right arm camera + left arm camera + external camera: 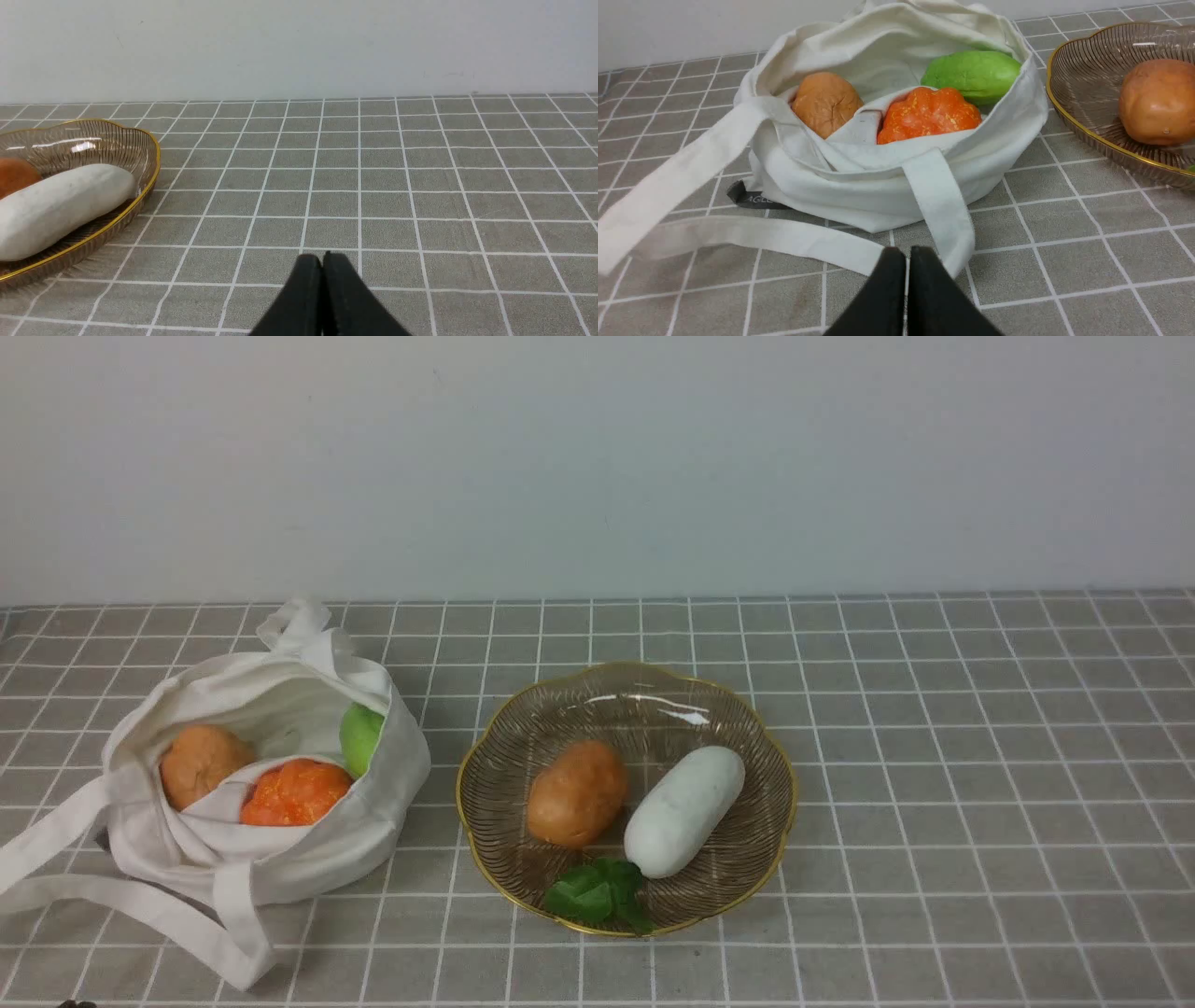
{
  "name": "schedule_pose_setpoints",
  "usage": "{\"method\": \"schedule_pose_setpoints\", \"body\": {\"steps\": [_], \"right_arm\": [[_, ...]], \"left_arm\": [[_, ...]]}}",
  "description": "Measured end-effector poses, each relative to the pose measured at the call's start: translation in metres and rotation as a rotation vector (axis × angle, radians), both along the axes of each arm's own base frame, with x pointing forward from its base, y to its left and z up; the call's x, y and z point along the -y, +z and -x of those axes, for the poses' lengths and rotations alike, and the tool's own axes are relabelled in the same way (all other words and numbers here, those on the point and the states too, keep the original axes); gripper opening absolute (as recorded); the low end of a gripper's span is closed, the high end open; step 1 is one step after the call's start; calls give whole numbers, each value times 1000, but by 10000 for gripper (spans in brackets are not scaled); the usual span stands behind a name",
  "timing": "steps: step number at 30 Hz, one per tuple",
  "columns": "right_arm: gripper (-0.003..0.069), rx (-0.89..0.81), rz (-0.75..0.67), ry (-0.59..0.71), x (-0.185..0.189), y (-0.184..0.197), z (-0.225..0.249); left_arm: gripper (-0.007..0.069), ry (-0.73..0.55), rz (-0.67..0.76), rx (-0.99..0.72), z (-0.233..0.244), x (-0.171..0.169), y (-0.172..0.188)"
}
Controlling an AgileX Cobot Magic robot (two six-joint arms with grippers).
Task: Take vegetables from bag on grey coffee tablecloth place on plate.
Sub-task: 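Reach into the cloth bag and grasp the potato inside with the left gripper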
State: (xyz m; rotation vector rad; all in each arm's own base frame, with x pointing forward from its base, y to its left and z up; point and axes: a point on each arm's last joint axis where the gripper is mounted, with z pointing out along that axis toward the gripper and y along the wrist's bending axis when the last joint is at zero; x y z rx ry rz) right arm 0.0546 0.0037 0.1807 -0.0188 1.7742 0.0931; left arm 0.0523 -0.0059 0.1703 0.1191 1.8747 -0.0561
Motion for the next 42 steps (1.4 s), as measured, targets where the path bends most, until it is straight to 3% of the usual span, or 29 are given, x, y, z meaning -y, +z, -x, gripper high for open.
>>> {"method": "schedule_pose_setpoints", "body": {"steps": [38,40,42], "right_arm": [[-15,0,0,0,0,0,0],[-15,0,0,0,0,0,0],[-15,0,0,0,0,0,0]], "left_arm": [[-5,0,0,-1,0,0,0],[-5,1,21,10,0,1,1],[-5,10,145,31,-1,3,4]]}}
